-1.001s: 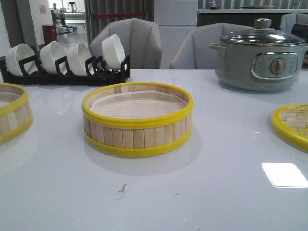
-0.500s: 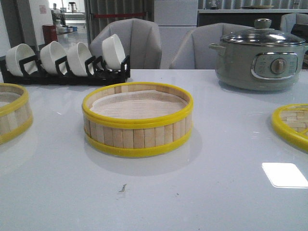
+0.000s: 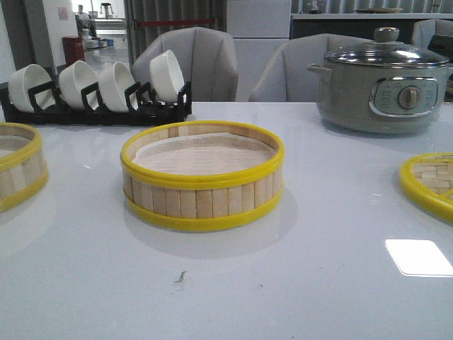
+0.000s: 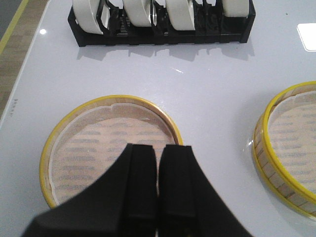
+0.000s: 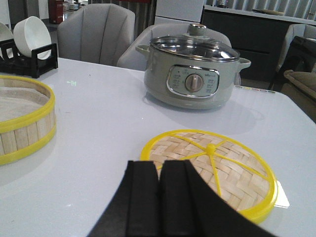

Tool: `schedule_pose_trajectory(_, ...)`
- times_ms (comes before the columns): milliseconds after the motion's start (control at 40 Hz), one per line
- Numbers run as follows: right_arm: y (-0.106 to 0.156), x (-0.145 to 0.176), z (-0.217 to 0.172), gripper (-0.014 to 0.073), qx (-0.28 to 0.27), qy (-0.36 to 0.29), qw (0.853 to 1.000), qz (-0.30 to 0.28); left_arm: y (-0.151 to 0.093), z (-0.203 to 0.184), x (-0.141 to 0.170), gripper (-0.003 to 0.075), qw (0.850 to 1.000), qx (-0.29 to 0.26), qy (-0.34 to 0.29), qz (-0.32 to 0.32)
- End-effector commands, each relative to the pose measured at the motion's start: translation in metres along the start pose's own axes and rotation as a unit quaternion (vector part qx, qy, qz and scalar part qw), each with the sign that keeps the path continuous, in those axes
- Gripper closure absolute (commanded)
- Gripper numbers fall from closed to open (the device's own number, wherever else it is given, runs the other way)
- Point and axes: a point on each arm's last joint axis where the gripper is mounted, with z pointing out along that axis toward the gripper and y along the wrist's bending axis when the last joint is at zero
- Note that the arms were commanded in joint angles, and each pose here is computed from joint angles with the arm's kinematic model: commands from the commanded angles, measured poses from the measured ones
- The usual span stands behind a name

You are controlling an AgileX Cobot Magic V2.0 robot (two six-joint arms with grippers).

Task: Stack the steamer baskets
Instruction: 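Lower the left gripper over the steamer basket nearest the left arm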

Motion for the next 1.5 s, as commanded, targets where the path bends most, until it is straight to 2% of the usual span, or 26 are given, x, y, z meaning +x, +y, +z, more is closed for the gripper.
schedule_pose_trajectory(0,-0.001,-0.014,-0.003,0.0560,0.005,-0.062,0.998,-0.004,0.000,-0.011,-0.016,0.0627,0.998,0.000,-0.060,0.000)
schedule_pose_trajectory(200,-0.001,-0.016,-0.003,0.0560,0.006,-0.068,0.998,-0.004,0.000,-0.010,-0.016,0.0627,0.998,0.000,-0.058,0.000)
schedule_pose_trajectory(400,-0.002,-0.037,-0.009,0.0560,0.010,-0.186,0.982,-0.004,0.001,-0.010,-0.016,0.0627,0.999,-0.001,-0.055,0.001)
schedule_pose_trajectory(525,-0.002,-0.043,-0.011,0.0560,0.010,-0.218,0.976,0.003,0.001,-0.009,-0.016,0.0627,0.999,-0.001,-0.053,0.001)
schedule_pose_trajectory(676,-0.004,-0.059,-0.013,0.0560,0.006,-0.172,0.985,0.026,0.001,-0.009,-0.014,0.0627,0.999,-0.001,-0.042,0.001)
schedule_pose_trajectory(851,-0.010,-0.131,-0.020,0.0560,0.009,-0.130,0.991,0.024,0.001,-0.009,-0.013,0.0627,0.999,-0.001,-0.039,0.001)
schedule_pose_trajectory(1026,-0.015,-0.185,0.021,0.0560,0.008,-0.026,0.999,0.025,0.001,-0.009,-0.013,0.0627,0.999,-0.001,-0.040,0.001)
schedule_pose_trajectory(1201,-0.016,-0.198,0.081,0.0560,0.004,0.088,0.996,0.025,0.001,-0.009,-0.013,0.0627,0.999,-0.001,-0.039,0.001)
schedule_pose_trajectory(1326,-0.016,-0.195,0.106,0.0560,0.003,0.108,0.994,0.025,0.001,-0.009,-0.013,0.0627,0.999,-0.001,-0.039,0.001)
schedule_pose_trajectory(1476,-0.015,-0.191,0.115,0.0560,0.002,0.118,0.993,0.025,0.001,-0.009,-0.012,0.0627,0.999,-0.002,-0.034,0.001)
